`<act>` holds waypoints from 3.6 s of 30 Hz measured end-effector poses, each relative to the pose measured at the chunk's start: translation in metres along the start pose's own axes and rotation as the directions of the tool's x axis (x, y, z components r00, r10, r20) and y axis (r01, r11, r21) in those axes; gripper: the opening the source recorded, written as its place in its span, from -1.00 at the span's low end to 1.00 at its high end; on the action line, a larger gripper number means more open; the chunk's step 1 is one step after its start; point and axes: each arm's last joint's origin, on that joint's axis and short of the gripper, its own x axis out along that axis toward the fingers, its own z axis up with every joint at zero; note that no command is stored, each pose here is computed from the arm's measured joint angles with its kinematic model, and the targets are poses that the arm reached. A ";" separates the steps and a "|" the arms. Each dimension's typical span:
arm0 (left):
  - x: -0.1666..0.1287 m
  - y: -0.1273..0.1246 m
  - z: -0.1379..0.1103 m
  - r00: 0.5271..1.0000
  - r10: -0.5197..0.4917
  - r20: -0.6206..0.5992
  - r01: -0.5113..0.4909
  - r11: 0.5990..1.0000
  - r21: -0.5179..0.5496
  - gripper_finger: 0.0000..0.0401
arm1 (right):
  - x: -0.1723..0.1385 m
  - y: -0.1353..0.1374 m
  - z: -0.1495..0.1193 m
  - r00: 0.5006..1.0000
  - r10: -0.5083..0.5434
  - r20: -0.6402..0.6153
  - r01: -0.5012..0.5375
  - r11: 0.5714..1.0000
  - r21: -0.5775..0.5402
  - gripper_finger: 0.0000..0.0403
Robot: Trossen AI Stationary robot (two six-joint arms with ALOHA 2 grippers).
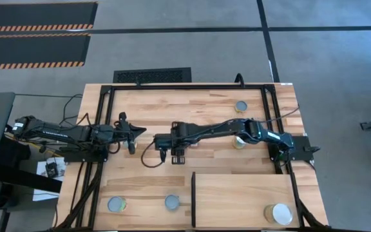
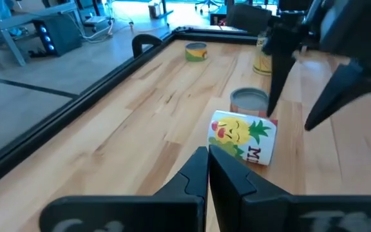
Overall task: Pick and place cans onto a shelf
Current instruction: Put the canned mixed fruit on the shelf
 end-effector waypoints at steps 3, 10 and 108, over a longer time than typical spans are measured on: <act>0.000 0.000 -0.001 1.000 -0.002 -0.015 0.003 1.000 0.007 -0.99 | 0.002 0.006 -0.001 0.997 -0.071 -0.009 0.071 0.997 -0.004 0.15; 0.000 0.000 -0.002 1.000 -0.002 -0.020 0.002 1.000 0.009 -0.99 | 0.024 0.021 -0.004 0.984 -0.166 -0.065 0.162 0.985 -0.065 -0.07; 0.000 0.000 -0.006 0.998 -0.008 -0.057 0.011 0.999 0.045 -0.99 | 0.026 -0.057 -0.112 0.925 0.090 0.369 -0.127 0.989 0.077 -0.15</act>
